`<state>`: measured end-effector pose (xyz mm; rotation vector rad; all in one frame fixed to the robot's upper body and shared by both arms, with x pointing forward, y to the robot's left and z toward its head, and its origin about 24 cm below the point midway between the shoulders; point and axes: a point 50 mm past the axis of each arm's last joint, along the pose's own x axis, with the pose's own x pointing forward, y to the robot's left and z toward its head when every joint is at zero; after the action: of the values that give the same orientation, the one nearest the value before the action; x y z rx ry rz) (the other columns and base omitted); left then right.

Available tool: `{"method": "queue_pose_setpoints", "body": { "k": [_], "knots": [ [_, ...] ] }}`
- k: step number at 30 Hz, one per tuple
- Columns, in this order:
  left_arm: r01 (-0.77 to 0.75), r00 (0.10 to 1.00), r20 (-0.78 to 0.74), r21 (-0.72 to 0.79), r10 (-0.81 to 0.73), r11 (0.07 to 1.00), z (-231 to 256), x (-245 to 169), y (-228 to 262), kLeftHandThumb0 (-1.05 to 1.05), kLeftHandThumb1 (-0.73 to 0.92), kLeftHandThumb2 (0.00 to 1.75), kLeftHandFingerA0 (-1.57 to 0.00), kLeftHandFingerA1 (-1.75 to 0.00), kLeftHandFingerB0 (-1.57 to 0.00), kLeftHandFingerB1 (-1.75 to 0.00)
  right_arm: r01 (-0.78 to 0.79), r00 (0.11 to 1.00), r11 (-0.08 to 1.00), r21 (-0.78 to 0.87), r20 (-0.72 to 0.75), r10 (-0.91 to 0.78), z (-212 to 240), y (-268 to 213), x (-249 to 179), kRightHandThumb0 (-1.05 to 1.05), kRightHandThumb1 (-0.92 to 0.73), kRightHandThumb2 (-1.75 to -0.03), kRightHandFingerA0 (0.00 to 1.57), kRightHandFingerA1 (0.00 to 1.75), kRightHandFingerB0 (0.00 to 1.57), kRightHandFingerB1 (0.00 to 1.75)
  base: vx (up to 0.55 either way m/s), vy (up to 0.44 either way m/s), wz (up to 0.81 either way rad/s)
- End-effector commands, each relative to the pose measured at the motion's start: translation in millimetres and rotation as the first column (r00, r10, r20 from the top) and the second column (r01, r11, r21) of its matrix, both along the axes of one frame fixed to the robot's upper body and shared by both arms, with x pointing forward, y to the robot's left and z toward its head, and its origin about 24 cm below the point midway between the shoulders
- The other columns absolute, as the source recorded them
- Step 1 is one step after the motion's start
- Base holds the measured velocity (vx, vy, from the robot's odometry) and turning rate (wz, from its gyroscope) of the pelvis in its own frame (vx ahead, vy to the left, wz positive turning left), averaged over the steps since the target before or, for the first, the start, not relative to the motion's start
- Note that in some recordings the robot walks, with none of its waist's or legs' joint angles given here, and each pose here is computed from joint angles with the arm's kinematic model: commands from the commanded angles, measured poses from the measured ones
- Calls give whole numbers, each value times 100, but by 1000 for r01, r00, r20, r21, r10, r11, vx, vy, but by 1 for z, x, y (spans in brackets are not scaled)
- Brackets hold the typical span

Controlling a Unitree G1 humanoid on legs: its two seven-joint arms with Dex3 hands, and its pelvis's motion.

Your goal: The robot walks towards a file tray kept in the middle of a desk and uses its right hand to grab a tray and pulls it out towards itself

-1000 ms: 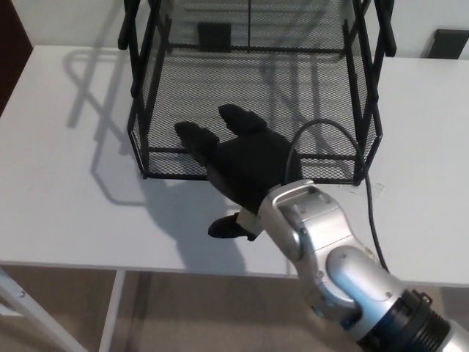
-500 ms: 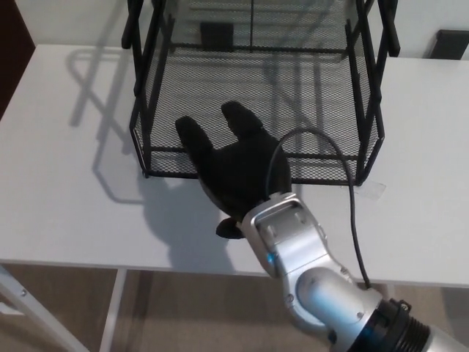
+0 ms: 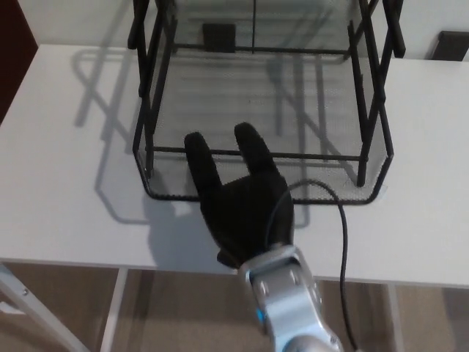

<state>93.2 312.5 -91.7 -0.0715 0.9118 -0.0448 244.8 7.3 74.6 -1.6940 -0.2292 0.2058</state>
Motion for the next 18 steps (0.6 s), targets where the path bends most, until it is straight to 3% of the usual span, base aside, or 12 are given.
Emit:
{"method": "queue_pose_setpoints", "body": {
  "k": [1, 4, 5, 8, 11, 16, 17, 18],
  "knots": [
    [-3, 999, -33, 18, 4, 1000, 3, -2, 6, -39, 28, 66, -65, -57, -29, -50, 6, 997, 1000, -27, -82, -9, -16, -6, -22, -80, -45, -85, 0, 1, 0, 0, 0, 0, 0],
    [-3, 999, -34, 7, 3, 1000, 4, -3, 6, -38, 28, 65, -66, -57, -28, -50, -1, 996, 1000, -11, -93, 0, -17, -5, -32, -80, -47, -82, 0, 0, 0, 0, 0, 0, 0],
    [2, 1000, -31, 7, -2, 1000, 4, -3, 5, -30, 34, 54, -73, -48, -30, -44, -1, 995, 1000, 8, -101, 2, -18, -5, -36, -79, -47, -81, 0, 0, 0, 0, 0, 0, 0],
    [15, 1000, -27, 17, -14, 1000, 7, 0, 4, -30, 33, 56, -75, -49, -30, -43, -32, 995, 999, 29, -97, 35, -18, -3, -45, -81, -48, -82, 0, 1, 0, 0, 0, 0, 0],
    [23, 1000, -21, 5, -23, 1000, 6, -1, 4, -42, 27, 68, -54, -57, -28, -53, -65, 992, 995, 71, -99, 72, -13, 3, -56, -78, -47, -81, 0, 5, 0, 0, 0, 0, 0],
    [39, 999, -26, 31, -38, 999, 6, 1, 5, -40, 28, 68, -63, -60, -29, -52, -134, 989, 986, 99, -52, 140, -3, 14, -72, -75, -45, -78, 0, 4, 0, 0, 0, 0, 0],
    [38, 999, -24, 27, -38, 999, 6, 1, 5, -31, 35, 54, -71, -54, -33, -45, -142, 988, 985, 96, -46, 147, -2, 15, -74, -76, -45, -79, 0, 4, 0, 0, 0, 0, 0],
    [28, 999, -25, 30, -28, 999, 6, 1, 5, -23, 20, 79, -69, -73, -25, -57, -156, 986, 983, 98, -41, 161, -1, 17, -77, -76, -44, -80, 0, 4, 0, 0, 0, 0, 0]
  ]
}}
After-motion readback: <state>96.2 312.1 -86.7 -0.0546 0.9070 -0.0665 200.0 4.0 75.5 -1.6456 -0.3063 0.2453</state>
